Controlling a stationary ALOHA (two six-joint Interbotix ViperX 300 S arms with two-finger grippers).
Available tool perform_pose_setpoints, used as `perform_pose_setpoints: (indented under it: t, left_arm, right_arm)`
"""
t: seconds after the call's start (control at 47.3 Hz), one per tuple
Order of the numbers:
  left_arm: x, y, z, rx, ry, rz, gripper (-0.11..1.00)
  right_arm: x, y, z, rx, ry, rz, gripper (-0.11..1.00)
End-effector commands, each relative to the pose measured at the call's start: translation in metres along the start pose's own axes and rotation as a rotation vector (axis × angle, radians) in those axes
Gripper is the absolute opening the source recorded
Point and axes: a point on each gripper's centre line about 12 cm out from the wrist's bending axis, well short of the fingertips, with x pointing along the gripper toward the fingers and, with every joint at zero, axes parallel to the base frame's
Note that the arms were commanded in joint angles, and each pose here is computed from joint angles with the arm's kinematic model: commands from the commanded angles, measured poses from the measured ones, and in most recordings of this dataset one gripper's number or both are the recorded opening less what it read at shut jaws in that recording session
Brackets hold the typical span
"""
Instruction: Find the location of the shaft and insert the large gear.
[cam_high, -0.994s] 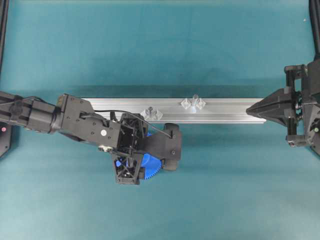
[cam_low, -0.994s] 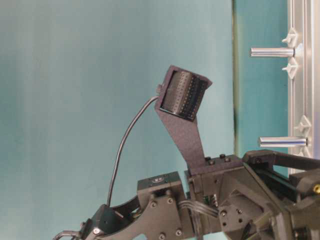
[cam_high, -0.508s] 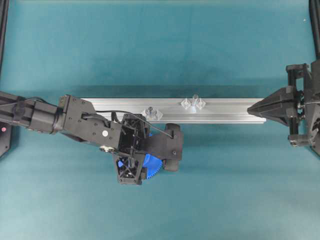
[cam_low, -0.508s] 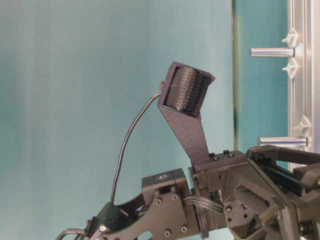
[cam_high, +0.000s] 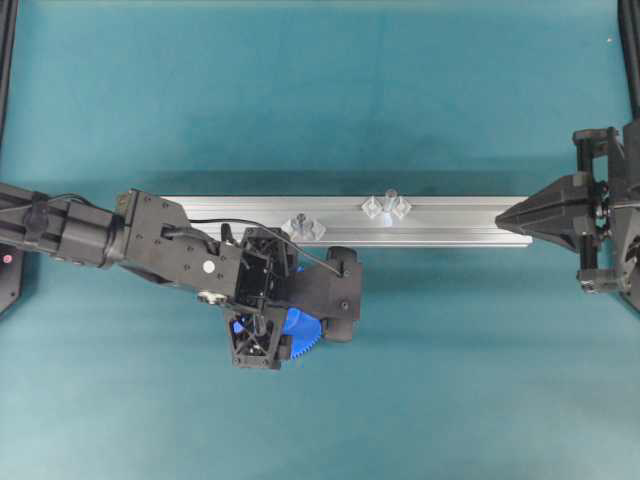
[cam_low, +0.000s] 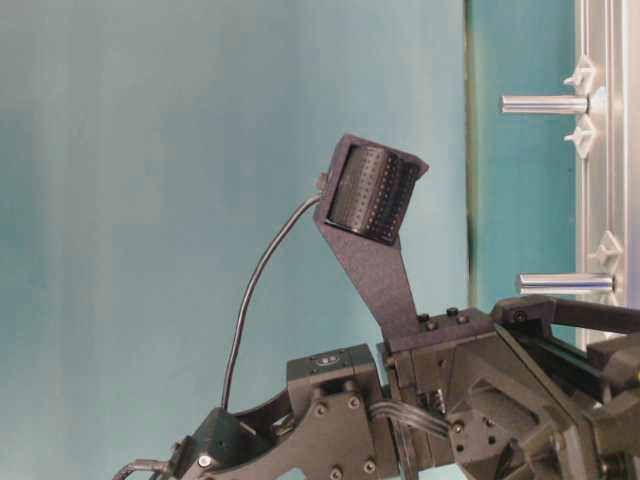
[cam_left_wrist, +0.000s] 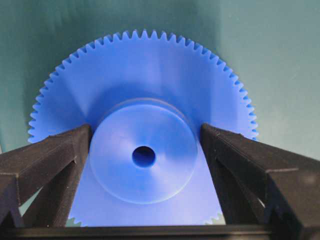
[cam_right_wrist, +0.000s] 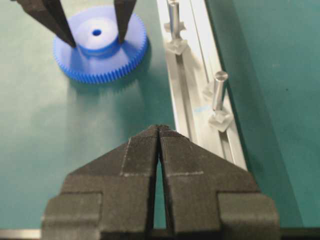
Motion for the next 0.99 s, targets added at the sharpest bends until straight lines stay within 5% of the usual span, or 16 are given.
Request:
perform_pose_setpoints:
  t: [0.0, 0.973]
  left_arm:
    - [-0.014, 0.000, 0.008, 0.008, -0.038, -0.001, 0.93]
    - [-0.021, 0.000, 0.018, 0.008, -0.049, -0.001, 0.93]
  right_arm:
    - [0.000, 0.000, 0.004, 0.013, -0.012, 0.000, 0.03]
    - [0.000, 0.000, 0.002, 0.013, -0.008, 0.000, 0.03]
